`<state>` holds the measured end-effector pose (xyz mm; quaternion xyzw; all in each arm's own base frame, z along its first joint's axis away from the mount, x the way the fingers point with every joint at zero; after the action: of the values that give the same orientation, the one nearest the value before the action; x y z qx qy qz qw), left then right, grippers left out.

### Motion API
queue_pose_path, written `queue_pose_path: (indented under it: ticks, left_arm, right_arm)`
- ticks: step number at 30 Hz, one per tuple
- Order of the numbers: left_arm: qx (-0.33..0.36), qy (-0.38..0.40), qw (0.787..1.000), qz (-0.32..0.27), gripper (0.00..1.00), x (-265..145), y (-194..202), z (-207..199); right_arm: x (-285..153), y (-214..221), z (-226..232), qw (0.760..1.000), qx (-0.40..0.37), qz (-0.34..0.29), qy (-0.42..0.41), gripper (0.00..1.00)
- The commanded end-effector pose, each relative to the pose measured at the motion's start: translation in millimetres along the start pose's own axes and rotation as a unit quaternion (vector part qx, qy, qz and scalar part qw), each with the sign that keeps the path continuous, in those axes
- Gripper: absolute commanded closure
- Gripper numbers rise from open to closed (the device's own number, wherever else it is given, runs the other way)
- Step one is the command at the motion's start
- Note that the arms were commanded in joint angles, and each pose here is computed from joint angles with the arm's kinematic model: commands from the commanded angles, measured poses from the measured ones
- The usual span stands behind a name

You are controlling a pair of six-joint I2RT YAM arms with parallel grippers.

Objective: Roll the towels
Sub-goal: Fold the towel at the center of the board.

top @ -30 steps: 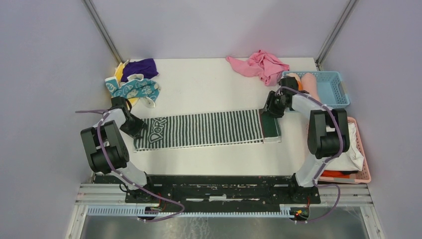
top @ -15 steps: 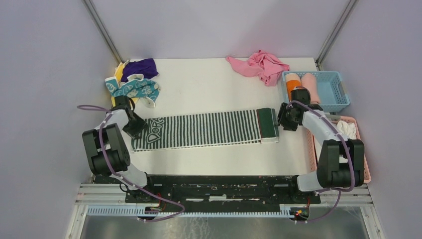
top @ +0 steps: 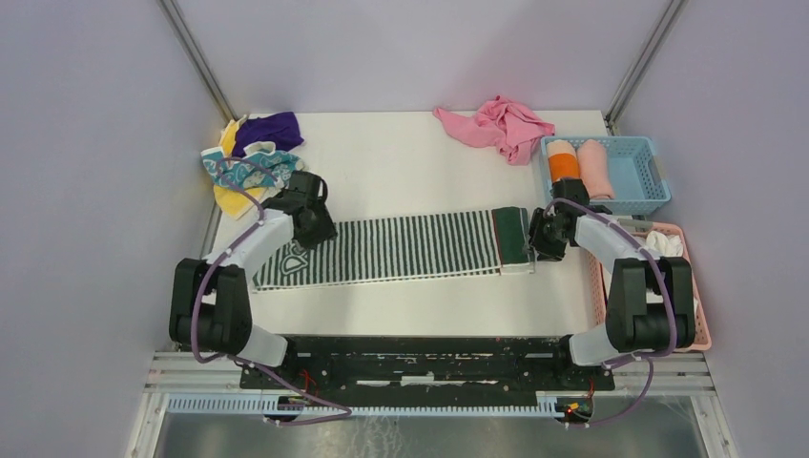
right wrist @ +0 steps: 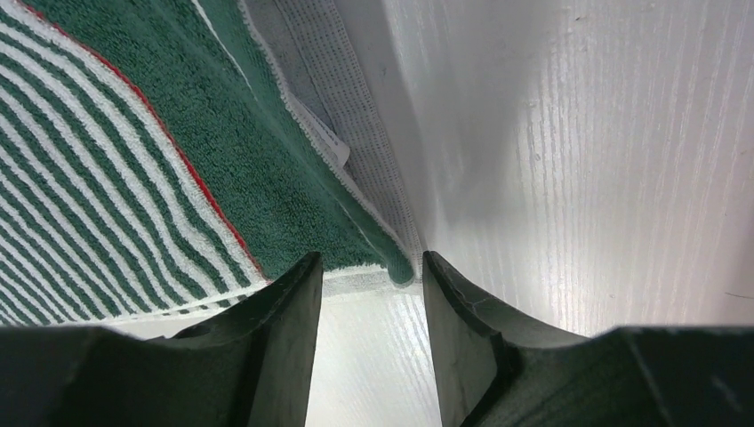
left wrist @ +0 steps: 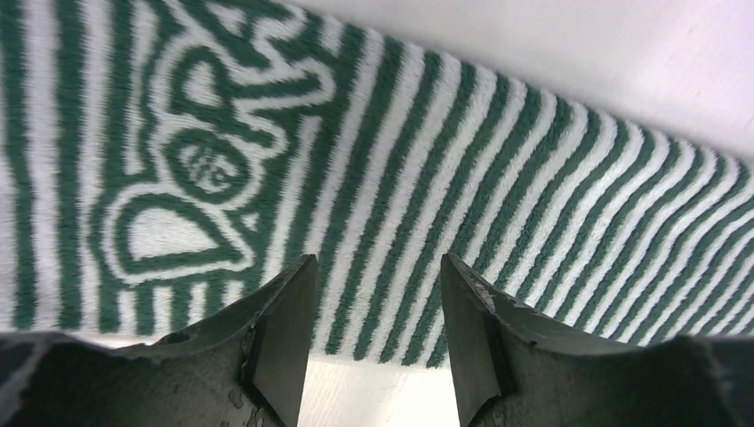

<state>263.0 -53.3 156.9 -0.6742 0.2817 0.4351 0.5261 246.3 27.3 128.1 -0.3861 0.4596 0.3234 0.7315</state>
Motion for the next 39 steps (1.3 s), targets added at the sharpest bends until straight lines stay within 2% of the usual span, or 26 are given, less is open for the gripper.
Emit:
queue_pose_path:
  ticks: [1, 4, 9, 12, 16, 18, 23, 26, 37, 39]
  left_arm:
    - [0.002, 0.004, 1.000, 0.005, 0.40, 12, 2, -22]
    - [0.009, 0.007, 1.000, 0.026, 0.39, 25, 9, -28]
    - [0.011, -0.004, 0.999, 0.047, 0.39, 40, 17, -28]
    - [0.013, -0.014, 0.998, 0.054, 0.39, 45, 21, -25]
    - [0.022, -0.039, 0.997, 0.060, 0.39, 47, 24, -20]
    - [0.026, -0.053, 0.996, 0.061, 0.38, 47, 24, -16]
    - [0.027, -0.070, 0.995, 0.072, 0.38, 48, 25, -5]
    - [0.027, -0.076, 0.994, 0.076, 0.38, 47, 24, 0]
    - [0.031, -0.080, 0.992, 0.094, 0.38, 51, 28, 4]
    - [0.033, -0.074, 0.993, 0.088, 0.38, 49, 25, 1]
  right_arm:
    - [4, -1, 0, 1.000, 0.001, -0.005, -0.004, 0.47]
    - [5, 0, 1, 1.000, -0.001, -0.002, -0.009, 0.48]
    - [5, 0, 2, 1.000, 0.002, 0.005, -0.019, 0.57]
    - [0, 2, 3, 1.000, 0.003, 0.010, -0.020, 0.70]
    - [-21, 2, 2, 1.000, 0.007, -0.010, -0.006, 0.94]
    - [-38, -1, 3, 1.000, 0.007, -0.026, -0.003, 0.99]
    - [-65, 2, 0, 0.999, 0.009, -0.035, 0.007, 1.00]
    - [-66, 10, -6, 1.000, 0.022, -0.019, 0.012, 1.00]
    - [-10, 43, -27, 0.993, 0.077, 0.086, 0.029, 1.00]
    - [-3, 44, -29, 0.992, 0.076, 0.094, 0.035, 0.96]
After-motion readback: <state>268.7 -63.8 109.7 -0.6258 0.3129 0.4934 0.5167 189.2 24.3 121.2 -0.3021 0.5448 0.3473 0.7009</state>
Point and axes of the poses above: each gripper's point midway between its finger pads, its own x axis out along the fingers, its own z axis along the line the jaws close on, y = z × x, the point moved 10 cm from there along -x, back along the fingers, and after that the axes turned 9 degrees about x, right-handed, at the moved point
